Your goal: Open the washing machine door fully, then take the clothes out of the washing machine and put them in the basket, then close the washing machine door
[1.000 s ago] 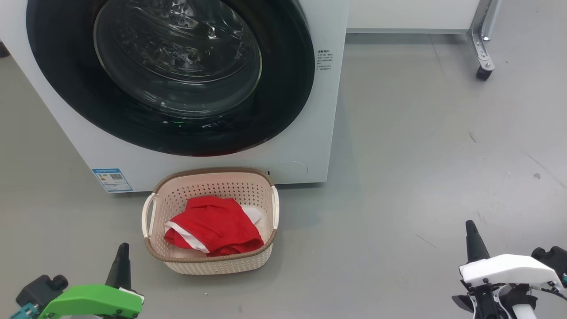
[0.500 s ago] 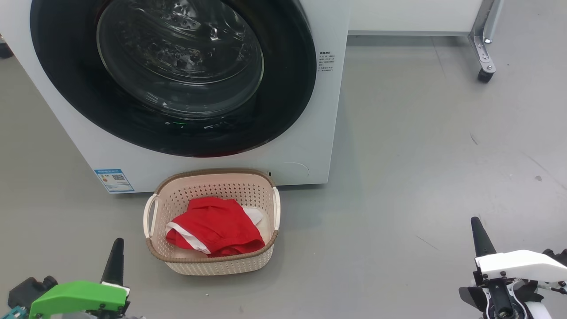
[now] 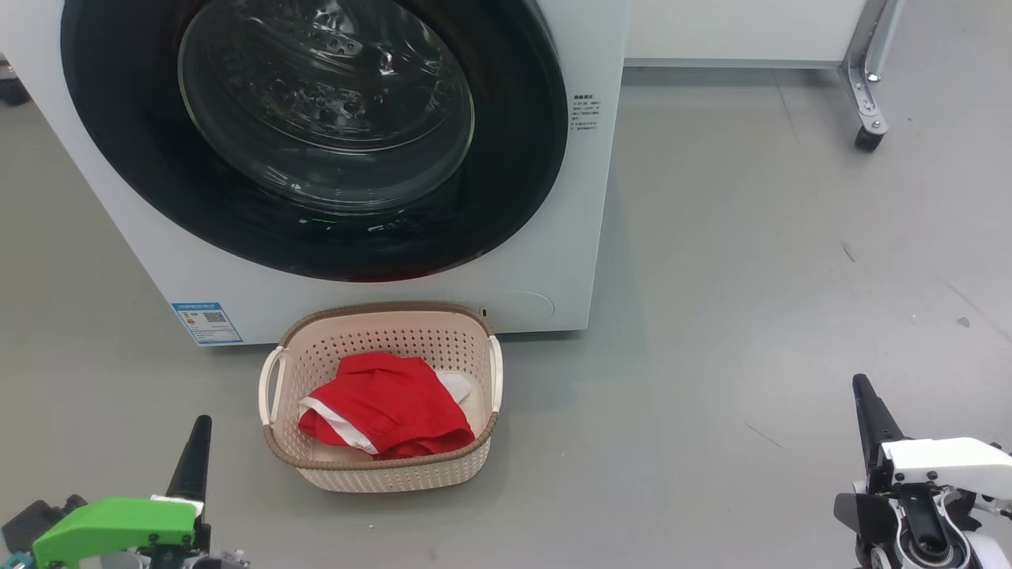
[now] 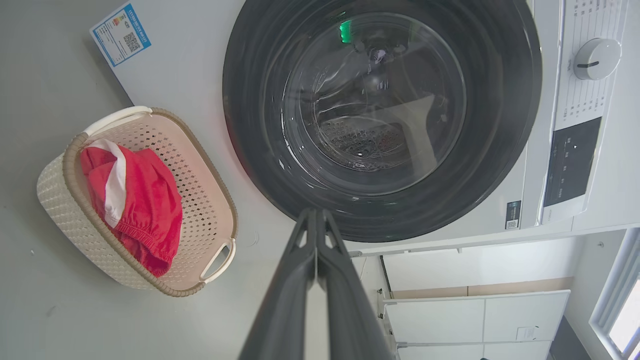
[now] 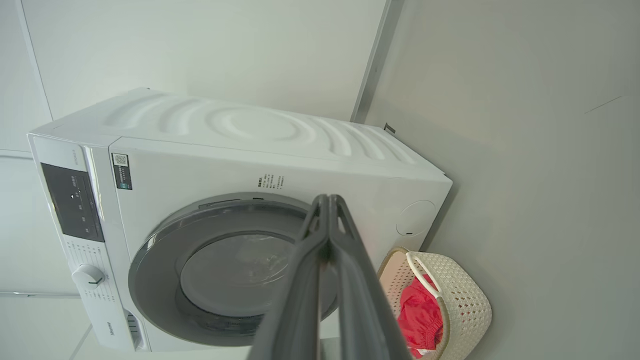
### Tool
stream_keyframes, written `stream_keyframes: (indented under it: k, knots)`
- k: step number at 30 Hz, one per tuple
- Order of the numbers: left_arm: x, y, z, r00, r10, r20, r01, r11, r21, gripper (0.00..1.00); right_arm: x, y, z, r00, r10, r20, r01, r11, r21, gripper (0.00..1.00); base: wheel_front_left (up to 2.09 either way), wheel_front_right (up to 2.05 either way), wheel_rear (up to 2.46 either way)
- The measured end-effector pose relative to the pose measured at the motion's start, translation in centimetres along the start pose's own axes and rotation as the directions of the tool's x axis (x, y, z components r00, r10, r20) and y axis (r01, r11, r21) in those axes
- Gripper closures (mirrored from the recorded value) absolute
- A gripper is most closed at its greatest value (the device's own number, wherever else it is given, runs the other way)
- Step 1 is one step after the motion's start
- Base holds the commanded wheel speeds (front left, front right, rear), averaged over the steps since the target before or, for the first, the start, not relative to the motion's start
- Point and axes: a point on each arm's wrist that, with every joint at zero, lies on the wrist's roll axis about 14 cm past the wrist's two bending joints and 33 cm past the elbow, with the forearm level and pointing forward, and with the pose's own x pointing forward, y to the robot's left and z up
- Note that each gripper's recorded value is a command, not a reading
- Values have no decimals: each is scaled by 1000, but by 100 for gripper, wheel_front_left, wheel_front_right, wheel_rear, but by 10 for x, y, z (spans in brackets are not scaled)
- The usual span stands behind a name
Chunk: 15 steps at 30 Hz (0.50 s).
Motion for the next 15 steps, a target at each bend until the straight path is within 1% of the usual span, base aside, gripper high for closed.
stream_keyframes:
  k: [9, 11, 15]
  knots:
    - [3, -8, 8, 999, -41, 22, 44, 992, -116, 100, 4, 8, 7, 999, 34, 11, -35, 992, 120, 100, 0, 0, 0]
    - [3, -8, 9, 999, -41, 26, 44, 990, -134, 100, 4, 8, 7, 999, 35, 13, -37, 991, 126, 100, 0, 0, 0]
    - [3, -8, 9, 999, -40, 26, 43, 990, -138, 100, 4, 8, 7, 999, 35, 9, -35, 991, 126, 100, 0, 0, 0]
